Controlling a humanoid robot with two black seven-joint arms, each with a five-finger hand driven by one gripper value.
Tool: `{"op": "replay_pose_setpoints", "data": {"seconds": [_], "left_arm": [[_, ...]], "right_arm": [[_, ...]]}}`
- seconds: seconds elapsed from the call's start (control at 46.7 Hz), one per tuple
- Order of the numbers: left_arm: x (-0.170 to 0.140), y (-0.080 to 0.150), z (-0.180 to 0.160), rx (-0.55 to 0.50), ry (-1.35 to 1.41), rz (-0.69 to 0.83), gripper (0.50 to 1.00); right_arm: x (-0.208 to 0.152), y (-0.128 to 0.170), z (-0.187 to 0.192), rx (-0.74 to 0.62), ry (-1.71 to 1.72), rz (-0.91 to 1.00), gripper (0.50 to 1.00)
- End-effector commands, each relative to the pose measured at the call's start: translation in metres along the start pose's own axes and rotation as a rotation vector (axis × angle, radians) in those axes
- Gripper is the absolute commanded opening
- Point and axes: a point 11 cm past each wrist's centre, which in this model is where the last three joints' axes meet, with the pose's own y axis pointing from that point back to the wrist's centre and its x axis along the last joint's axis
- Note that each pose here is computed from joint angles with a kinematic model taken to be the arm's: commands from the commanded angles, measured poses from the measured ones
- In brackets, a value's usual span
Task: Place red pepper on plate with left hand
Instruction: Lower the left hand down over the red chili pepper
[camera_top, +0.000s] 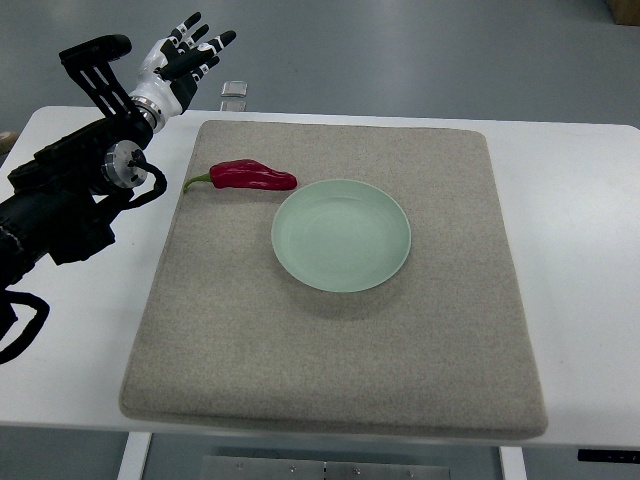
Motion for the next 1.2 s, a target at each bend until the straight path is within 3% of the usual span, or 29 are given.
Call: {"op": "replay_pose_setpoints", "data": {"seconds": [0.0, 0.385, 0.856, 1.177], "left_arm": [[-0.009, 0.000, -0.002, 0.015, -0.077, -0.054, 0.981], [-0.007, 0.008, 0.004, 0.125, -0.569, -0.304, 0.981], [-0.027, 0.030, -0.021, 0.270, -1.057, -0.610, 0.973], [-0.023, 0.034, -0.012, 0.270, -1.297, -0.659, 0.966]], "right_arm": [[0.000, 0.000, 0.000, 0.000, 0.000, 0.000, 0.928], [0.000, 0.000, 0.000, 0.000, 0.000, 0.000, 0.930], [0.000, 0.000, 0.000, 0.000, 0.000, 0.000, 0.928], [0.000, 0.000, -0.001, 0.001, 0.000, 0.000, 0.928]]}}
